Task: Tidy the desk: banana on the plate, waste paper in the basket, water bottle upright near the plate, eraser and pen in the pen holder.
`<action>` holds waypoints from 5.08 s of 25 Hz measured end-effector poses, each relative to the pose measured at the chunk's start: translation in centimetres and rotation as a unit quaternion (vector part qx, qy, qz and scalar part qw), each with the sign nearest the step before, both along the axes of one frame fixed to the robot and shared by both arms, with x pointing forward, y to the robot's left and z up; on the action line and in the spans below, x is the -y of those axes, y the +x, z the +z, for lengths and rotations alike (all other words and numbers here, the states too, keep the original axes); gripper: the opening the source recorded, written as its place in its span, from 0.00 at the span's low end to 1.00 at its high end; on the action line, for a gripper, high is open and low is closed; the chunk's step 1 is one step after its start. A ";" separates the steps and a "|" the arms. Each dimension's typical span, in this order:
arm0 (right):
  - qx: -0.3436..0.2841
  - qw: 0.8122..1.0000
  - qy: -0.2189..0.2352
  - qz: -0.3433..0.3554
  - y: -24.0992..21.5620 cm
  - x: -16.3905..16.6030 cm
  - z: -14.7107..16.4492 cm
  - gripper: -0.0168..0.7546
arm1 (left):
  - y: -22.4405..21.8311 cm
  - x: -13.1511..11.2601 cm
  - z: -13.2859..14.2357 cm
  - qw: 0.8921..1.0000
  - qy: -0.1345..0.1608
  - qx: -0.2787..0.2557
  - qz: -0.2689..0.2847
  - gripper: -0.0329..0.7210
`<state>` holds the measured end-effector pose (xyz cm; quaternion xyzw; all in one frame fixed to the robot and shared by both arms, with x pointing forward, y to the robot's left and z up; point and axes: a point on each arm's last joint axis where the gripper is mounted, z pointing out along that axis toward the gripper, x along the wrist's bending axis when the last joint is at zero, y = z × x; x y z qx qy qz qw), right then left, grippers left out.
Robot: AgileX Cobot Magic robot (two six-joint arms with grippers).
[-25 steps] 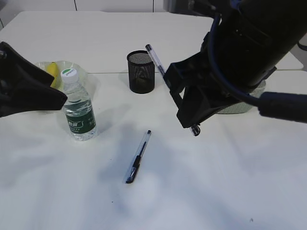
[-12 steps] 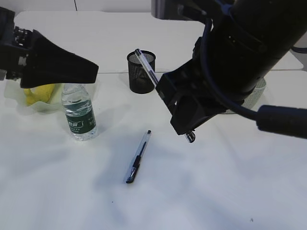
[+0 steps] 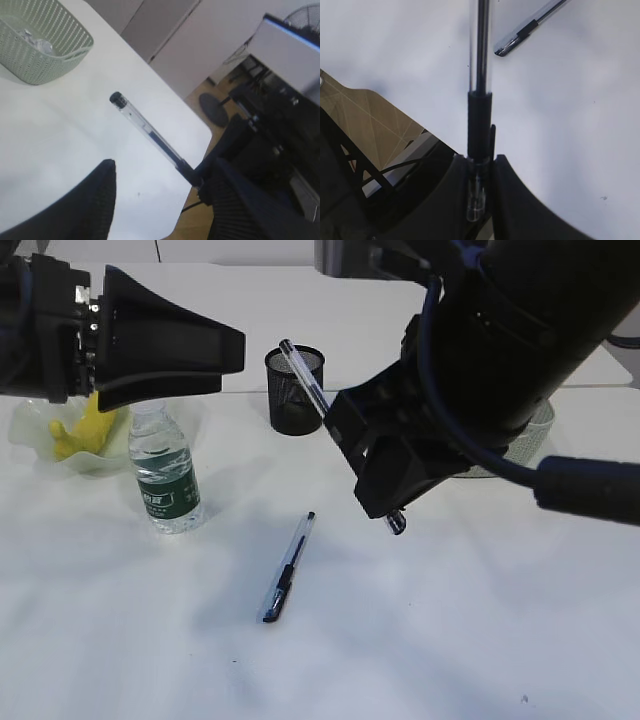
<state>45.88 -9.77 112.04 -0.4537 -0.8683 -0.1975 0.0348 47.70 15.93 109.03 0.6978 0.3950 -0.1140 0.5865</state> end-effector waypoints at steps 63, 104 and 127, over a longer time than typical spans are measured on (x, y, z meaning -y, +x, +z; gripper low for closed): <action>-0.070 0.988 0.141 0.006 -0.7 -2.6 1.5 0.11 | -2.1 2.9 -2.6 0.995 -0.071 -0.065 0.028 0.37; -0.042 0.987 0.154 0.004 -0.1 -2.9 1.5 0.11 | -2.0 3.0 -2.3 0.991 -0.095 -0.087 0.042 0.08; -0.001 0.993 0.121 -0.006 -0.7 -1.8 2.5 0.11 | -2.0 3.3 -2.0 0.989 -0.108 -0.094 0.044 0.08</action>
